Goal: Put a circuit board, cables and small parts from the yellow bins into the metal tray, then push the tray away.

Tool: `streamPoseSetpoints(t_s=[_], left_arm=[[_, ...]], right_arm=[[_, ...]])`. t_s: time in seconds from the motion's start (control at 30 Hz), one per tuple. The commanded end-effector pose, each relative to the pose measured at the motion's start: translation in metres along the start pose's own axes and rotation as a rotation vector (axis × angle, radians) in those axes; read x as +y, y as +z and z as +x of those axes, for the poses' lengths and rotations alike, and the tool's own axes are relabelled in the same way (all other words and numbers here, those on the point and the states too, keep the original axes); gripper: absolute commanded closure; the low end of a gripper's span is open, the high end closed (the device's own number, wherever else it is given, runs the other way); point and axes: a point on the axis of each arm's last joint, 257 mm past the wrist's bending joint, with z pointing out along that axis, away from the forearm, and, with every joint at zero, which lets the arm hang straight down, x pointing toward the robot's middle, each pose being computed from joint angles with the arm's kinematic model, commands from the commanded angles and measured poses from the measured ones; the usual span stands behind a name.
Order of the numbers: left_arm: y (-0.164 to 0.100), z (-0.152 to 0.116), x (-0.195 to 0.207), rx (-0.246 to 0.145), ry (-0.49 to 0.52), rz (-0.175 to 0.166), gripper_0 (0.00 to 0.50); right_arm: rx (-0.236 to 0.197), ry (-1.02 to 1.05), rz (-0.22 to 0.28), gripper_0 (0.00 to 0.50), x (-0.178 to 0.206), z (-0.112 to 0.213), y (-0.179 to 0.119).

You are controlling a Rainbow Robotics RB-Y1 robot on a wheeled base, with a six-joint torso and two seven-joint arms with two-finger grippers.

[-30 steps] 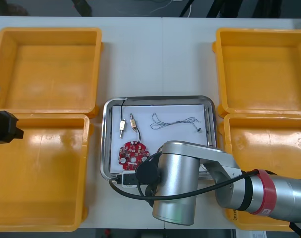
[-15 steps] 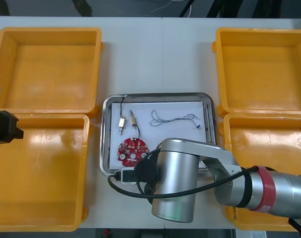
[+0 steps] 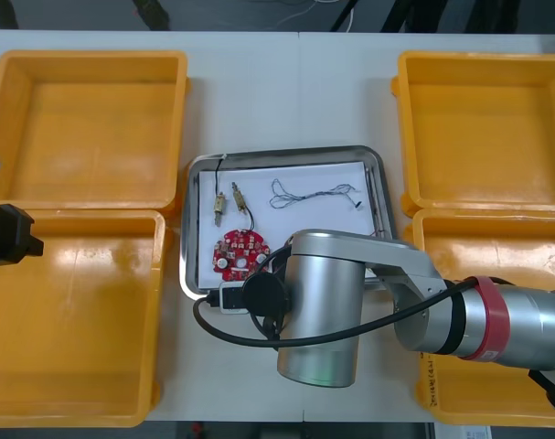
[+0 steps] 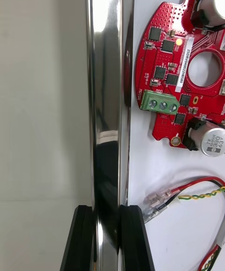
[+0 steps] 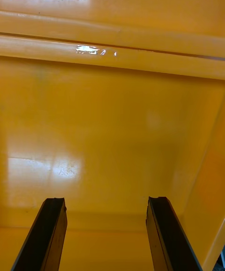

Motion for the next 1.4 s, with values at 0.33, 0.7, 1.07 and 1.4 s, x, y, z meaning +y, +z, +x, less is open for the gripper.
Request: streamPoseSetpoints(t_s=[0.33,0.7,1.07,1.4], left_arm=[[-0.014,-0.01,0.013,-0.045,0.087,-0.039,0.0],[-0.014,-0.01,0.013,-0.045,0.087,-0.039,0.0],[-0.014,-0.01,0.013,-0.045,0.087,-0.039,0.0],[-0.014,-0.01,0.013,-0.045,0.087,-0.039,0.0]], right_arm=[[0.05,-0.05,0.139,0.5,-0.058,0.018,-0.01],[0.097,-0.046,0.192,0.5,-0.095,0.02,-0.009],[0.116,-0.045,0.239,0.5,-0.124,0.015,-0.013],[0.127,-0.043,0.286,0.5,-0.152,0.012,-0.017]])
